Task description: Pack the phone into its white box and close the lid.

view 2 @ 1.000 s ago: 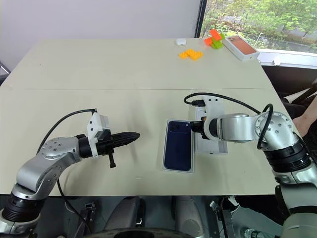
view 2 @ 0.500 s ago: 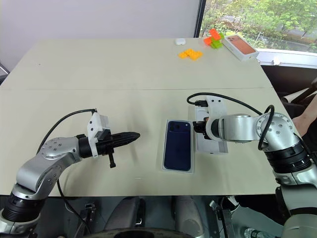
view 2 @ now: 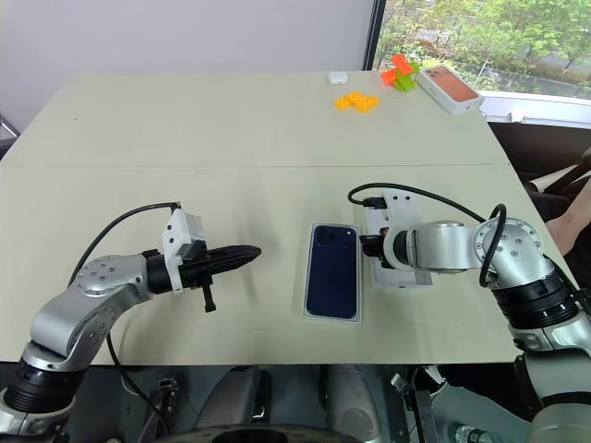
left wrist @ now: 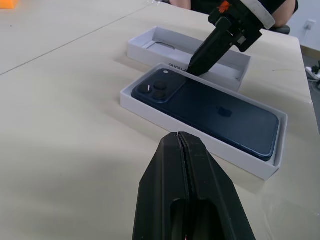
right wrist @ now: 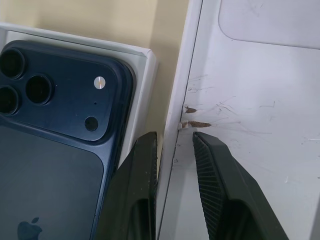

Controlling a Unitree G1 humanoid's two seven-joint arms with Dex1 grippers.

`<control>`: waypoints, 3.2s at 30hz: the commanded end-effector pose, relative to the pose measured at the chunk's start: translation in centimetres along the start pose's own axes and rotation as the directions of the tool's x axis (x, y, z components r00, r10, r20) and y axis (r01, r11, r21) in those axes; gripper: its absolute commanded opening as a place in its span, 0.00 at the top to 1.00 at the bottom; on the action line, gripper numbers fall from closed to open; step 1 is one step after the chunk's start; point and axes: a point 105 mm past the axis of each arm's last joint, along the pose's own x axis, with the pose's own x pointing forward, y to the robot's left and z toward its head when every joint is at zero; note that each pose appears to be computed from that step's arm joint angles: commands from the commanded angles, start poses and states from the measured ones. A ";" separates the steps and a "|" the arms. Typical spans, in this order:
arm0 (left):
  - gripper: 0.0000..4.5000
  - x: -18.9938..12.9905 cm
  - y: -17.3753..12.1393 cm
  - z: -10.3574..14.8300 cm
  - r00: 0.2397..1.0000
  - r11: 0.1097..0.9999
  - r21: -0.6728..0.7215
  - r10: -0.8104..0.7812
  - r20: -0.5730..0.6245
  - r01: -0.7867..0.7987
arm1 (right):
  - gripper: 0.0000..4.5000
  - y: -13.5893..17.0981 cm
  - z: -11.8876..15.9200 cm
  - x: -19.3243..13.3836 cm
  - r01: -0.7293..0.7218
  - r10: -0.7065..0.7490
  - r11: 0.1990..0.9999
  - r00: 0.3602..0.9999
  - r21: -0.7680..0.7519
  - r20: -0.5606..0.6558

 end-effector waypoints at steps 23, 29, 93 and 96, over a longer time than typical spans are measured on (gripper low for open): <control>1.00 -4.1 6.1 0.0 0.965 0.965 0.023 0.261 0.012 -0.261 | 0.99 9.2 7.3 -9.6 -0.806 0.622 0.591 0.487 0.040 0.614; 1.00 -3.6 6.1 0.3 0.971 0.971 0.019 0.237 0.028 -0.237 | 0.99 14.2 2.5 -9.8 -0.926 0.738 0.364 0.350 0.096 0.577; 1.00 7.5 -2.3 1.6 0.980 0.984 -0.003 -0.176 0.089 0.177 | 0.12 1.5 0.7 -5.5 -0.535 0.567 0.824 0.767 -0.188 0.302; 1.00 7.6 -2.5 1.8 0.978 0.982 -0.016 -0.185 0.101 0.187 | 0.12 0.4 1.9 -5.6 -0.477 0.531 0.847 0.770 -0.234 0.354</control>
